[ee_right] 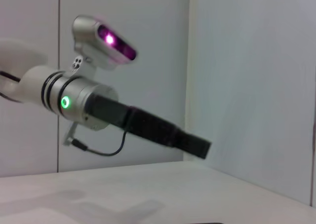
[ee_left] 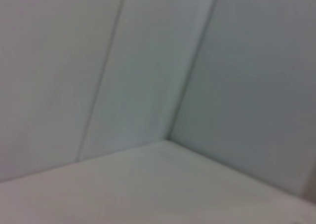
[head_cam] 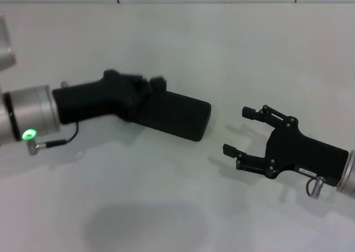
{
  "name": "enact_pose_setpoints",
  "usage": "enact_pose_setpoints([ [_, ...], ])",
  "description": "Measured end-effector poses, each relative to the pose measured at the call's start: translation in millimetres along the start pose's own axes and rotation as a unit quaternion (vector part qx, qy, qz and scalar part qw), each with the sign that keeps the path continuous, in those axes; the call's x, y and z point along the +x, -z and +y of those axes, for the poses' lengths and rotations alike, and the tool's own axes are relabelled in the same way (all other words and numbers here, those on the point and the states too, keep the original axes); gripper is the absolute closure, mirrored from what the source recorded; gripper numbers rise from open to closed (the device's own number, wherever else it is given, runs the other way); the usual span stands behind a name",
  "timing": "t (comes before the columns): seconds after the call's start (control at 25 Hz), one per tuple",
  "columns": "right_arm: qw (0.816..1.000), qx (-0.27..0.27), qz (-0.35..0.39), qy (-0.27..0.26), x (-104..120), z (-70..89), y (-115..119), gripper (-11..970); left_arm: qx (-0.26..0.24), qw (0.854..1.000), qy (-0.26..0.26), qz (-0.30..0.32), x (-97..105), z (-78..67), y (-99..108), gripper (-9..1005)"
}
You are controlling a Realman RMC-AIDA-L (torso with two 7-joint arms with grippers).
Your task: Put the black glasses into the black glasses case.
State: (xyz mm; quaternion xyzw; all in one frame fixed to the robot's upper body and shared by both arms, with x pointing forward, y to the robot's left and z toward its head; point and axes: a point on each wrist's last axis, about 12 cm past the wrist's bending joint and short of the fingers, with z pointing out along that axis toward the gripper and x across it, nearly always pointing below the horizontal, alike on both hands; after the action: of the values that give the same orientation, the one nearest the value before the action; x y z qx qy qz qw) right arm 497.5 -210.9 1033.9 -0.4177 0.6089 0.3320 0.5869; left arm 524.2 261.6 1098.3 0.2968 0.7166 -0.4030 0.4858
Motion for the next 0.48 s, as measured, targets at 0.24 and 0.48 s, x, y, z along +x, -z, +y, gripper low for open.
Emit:
enact_pose_setpoints([
  [0.24, 1.0, -0.019, 0.005, 0.01, -1, -1.0, 8, 115, 0.018, 0.997, -0.055, 0.044, 35, -3.2, 26, 943],
  [0.48, 0.999, -0.036, 0.003, 0.004, 1, 1.7, 17, 115, -0.015, 0.997, -0.057, 0.051, 68, -8.8, 46, 774],
])
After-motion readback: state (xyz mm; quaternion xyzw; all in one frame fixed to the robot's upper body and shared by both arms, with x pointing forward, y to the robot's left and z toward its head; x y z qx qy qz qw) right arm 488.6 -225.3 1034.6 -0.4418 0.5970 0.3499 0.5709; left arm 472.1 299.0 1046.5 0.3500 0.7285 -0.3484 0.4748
